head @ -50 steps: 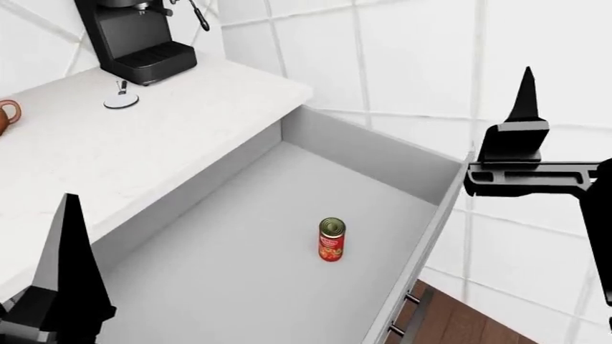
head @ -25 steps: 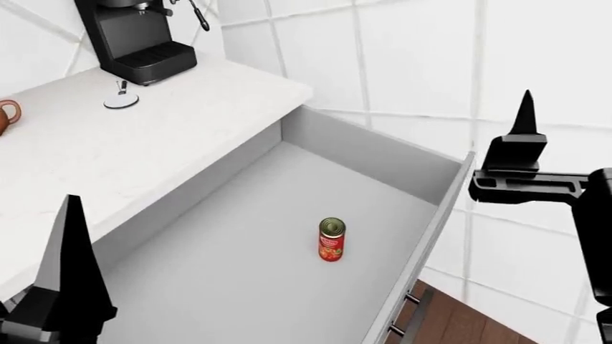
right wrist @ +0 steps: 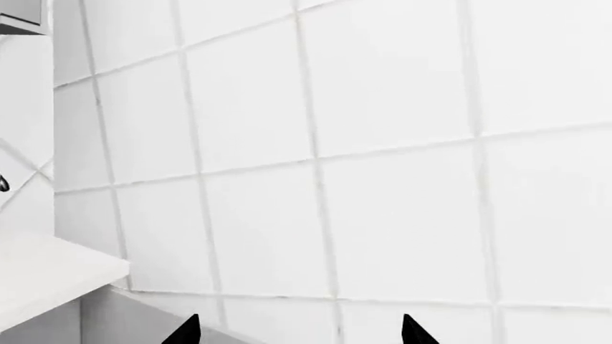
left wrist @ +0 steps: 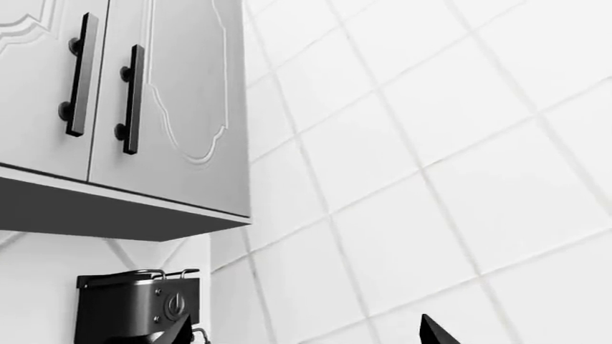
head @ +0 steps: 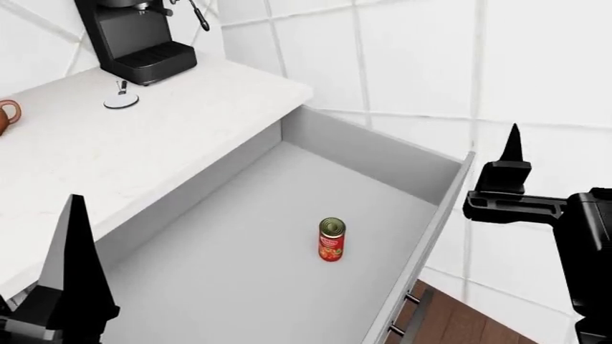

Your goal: Close the right drawer.

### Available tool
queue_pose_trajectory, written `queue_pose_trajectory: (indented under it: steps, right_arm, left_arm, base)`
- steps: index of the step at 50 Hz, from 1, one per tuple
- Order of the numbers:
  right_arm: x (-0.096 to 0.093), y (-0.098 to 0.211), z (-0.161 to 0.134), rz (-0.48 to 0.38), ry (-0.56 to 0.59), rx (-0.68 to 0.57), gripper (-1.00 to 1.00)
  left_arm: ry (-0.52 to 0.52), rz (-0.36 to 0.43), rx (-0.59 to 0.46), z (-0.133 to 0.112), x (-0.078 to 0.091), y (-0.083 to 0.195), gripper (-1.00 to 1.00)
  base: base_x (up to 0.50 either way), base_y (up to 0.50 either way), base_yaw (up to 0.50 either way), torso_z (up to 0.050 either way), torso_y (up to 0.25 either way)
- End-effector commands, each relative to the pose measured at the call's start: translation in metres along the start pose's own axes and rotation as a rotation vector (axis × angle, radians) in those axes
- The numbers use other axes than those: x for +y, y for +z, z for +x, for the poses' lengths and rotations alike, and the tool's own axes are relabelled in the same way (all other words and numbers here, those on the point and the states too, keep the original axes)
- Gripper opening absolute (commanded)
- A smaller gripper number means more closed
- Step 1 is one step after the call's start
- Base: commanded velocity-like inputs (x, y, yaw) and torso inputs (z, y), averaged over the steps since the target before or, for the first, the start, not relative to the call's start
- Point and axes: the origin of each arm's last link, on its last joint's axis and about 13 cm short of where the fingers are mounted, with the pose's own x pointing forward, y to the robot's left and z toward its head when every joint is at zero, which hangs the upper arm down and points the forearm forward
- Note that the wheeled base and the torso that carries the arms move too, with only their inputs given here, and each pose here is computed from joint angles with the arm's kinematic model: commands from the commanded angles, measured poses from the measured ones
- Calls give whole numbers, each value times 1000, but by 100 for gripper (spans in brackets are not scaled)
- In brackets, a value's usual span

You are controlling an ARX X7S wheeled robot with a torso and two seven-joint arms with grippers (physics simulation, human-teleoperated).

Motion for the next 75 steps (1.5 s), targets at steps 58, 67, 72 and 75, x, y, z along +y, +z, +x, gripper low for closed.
queue_pose_trajectory:
  steps: [58, 67, 72, 75]
  right_arm:
    - [11, -66, 0, 100, 4, 187, 100]
    - [10, -66, 0, 104, 2, 187, 100]
    - [10, -66, 0, 104, 2, 187, 100]
    - [6, -85, -2, 135, -14, 225, 100]
  left_arm:
    - [-1, -1, 20, -1, 1, -6, 100]
    - [1, -1, 19, -1, 1, -5, 100]
    - [1, -1, 19, -1, 1, -5, 100]
    - [3, -1, 30, -4, -1, -6, 100]
  base:
    - [0, 0, 0, 0, 0]
    - [0, 0, 0, 0, 0]
    - [0, 0, 0, 0, 0]
    - [0, 0, 0, 0, 0]
